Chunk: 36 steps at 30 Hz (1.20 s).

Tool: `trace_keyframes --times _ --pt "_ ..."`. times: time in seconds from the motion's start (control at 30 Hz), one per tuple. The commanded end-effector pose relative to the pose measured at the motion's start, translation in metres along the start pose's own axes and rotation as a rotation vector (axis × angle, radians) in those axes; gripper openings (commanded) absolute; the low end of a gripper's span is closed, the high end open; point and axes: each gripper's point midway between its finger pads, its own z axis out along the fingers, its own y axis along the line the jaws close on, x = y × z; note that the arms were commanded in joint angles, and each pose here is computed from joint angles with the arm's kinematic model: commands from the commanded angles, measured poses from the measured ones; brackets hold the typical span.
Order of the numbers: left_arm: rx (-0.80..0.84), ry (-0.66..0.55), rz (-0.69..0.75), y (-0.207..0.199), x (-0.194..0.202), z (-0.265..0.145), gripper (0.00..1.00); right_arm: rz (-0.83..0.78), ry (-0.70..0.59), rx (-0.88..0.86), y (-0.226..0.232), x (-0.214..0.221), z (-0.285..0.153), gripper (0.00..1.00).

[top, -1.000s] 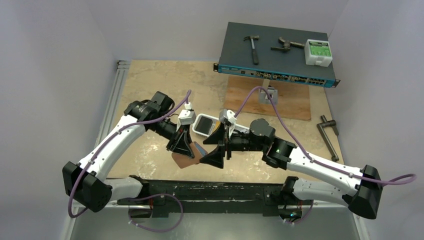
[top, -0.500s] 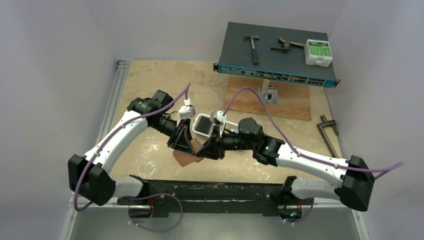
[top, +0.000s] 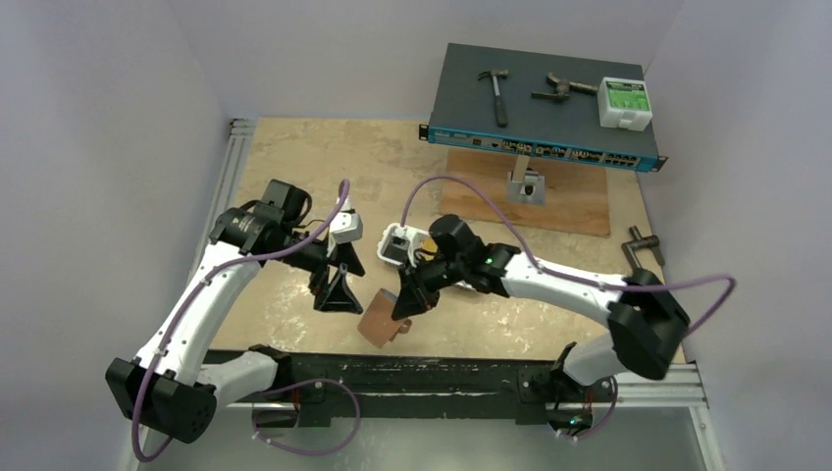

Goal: Put the credit cards into the card holder
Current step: Close the card holder, then place the card holder at the center of the board.

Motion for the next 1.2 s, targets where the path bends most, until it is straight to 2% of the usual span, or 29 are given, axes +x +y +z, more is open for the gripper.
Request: trace_keyframes --times 0.0,0.1,0.2,0.23,0.3,0.37,0.43,0.53,0.6,0.73,0.77,0.8,0.93,1.0,1.17 --pt "-0.184 0.109 0.106 0.019 0.006 -0.025 1.0 0.128 0.291 -0.084 -0.005 0.057 0.009 0.0" --pt "-0.381 0.07 0.238 0.03 -0.009 -0.046 1.0 0.171 0.353 -0.074 -0.017 0.068 0.019 0.0" --pt "-0.488 0.104 0.138 0.053 0.008 -0.051 1.0 0.182 0.388 -0.026 -0.03 0.068 0.025 0.0" --pt "-0.462 0.148 0.13 0.056 0.019 -0.048 1.0 0.186 0.413 -0.006 -0.037 0.071 0.029 0.0" --pt "-0.263 0.212 0.157 0.031 0.034 -0.037 1.0 0.179 0.425 0.023 -0.045 0.067 0.034 0.0" --pt "-0.177 0.206 0.219 0.021 0.04 -0.03 1.0 0.177 0.41 0.033 -0.051 0.061 0.041 0.01" --pt "-0.195 0.166 0.449 0.023 0.044 -0.025 1.0 0.168 0.414 0.07 -0.062 0.057 0.048 0.09" --pt "-0.265 0.133 0.777 0.021 0.059 -0.017 1.0 0.161 0.442 0.146 -0.082 0.056 0.054 0.26" --pt "-0.233 0.171 0.929 0.019 0.081 -0.008 1.0 0.146 0.439 0.199 -0.092 0.051 0.055 0.44" --pt "-0.146 0.197 1.031 0.023 0.099 0.008 1.0 0.097 0.367 0.298 -0.097 0.025 0.048 0.76" --pt "-0.127 0.193 1.024 0.024 0.099 0.011 1.0 0.082 0.332 0.335 -0.097 0.016 0.042 0.93" --pt "-0.105 0.193 1.021 0.024 0.099 0.014 1.0 0.07 0.294 0.37 -0.096 0.007 0.036 0.98" --pt "-0.026 0.209 1.072 0.022 0.113 0.026 1.0 0.061 0.125 0.524 -0.096 -0.007 -0.001 0.99" --pt "0.012 0.229 1.121 0.023 0.126 0.032 1.0 0.092 0.04 0.537 -0.089 -0.005 -0.012 0.99" --pt "0.082 0.254 1.112 0.029 0.134 0.048 1.0 0.132 -0.136 0.512 -0.064 0.015 -0.028 0.99"
